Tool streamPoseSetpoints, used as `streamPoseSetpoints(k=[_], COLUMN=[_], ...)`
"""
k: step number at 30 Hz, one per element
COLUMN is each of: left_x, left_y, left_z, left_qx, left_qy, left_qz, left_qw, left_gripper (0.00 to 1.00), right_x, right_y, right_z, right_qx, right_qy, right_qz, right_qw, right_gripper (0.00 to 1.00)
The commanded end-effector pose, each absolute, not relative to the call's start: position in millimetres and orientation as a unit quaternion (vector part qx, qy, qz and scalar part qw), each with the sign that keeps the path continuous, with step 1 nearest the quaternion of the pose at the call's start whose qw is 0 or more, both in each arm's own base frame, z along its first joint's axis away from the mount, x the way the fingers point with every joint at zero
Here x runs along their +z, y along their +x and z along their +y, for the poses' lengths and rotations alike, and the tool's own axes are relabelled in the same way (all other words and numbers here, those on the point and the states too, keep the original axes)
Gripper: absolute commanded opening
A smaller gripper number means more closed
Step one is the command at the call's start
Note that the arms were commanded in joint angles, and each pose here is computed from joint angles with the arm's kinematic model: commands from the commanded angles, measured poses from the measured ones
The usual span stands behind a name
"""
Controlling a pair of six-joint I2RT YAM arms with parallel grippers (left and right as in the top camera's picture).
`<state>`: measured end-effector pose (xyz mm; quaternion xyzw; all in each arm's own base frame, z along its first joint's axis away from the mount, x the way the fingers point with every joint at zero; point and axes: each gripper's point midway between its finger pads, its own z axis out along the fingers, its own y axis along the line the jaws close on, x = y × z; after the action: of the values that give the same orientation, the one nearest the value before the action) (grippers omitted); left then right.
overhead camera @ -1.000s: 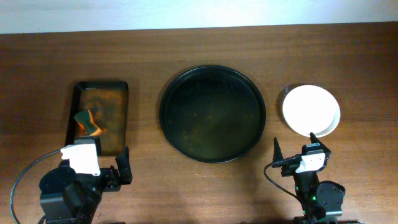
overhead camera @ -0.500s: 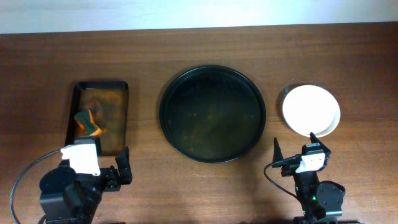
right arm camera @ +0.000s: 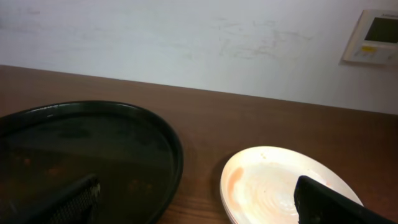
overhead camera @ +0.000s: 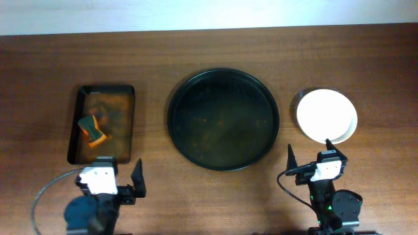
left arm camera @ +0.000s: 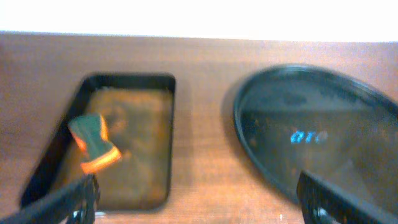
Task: Clean dirty plates on tray and stack at the side
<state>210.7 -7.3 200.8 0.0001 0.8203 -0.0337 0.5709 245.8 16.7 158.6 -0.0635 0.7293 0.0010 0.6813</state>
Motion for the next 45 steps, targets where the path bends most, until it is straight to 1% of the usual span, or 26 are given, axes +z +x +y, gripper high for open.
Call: streamPoseSetpoints(k=[1, 7, 13, 45], left_x=[183.5, 193.0, 157.6, 156.9], left_y=[221.9, 244.9, 245.4, 245.5], left_z=[-15.1, -18.4, -17.7, -17.4], left_qx=[-0.044, -0.043, -0.042, -0.041], left_qy=[0.016, 0.024, 0.021, 0.020], left_qz=[0.779, 0.685, 0.733, 0.734], left_qw=[0.625, 0.727, 0.679, 0.678], left_gripper=[0.99, 1.00, 1.00, 0.99], right_x=[156.3, 156.3, 156.4, 156.3], right_y=[245.7, 245.7, 245.7, 245.7], right_z=[16.4, 16.4, 16.4, 16.4], right_qx=[-0.003, -0.003, -0.003, -0.003], right_qy=[-0.065, -0.065, -0.065, -0.065], right_qz=[0.731, 0.731, 0.730, 0.731], right_qw=[0.680, 0.680, 0.680, 0.680], right_gripper=[0.98, 0.99, 0.99, 0.99])
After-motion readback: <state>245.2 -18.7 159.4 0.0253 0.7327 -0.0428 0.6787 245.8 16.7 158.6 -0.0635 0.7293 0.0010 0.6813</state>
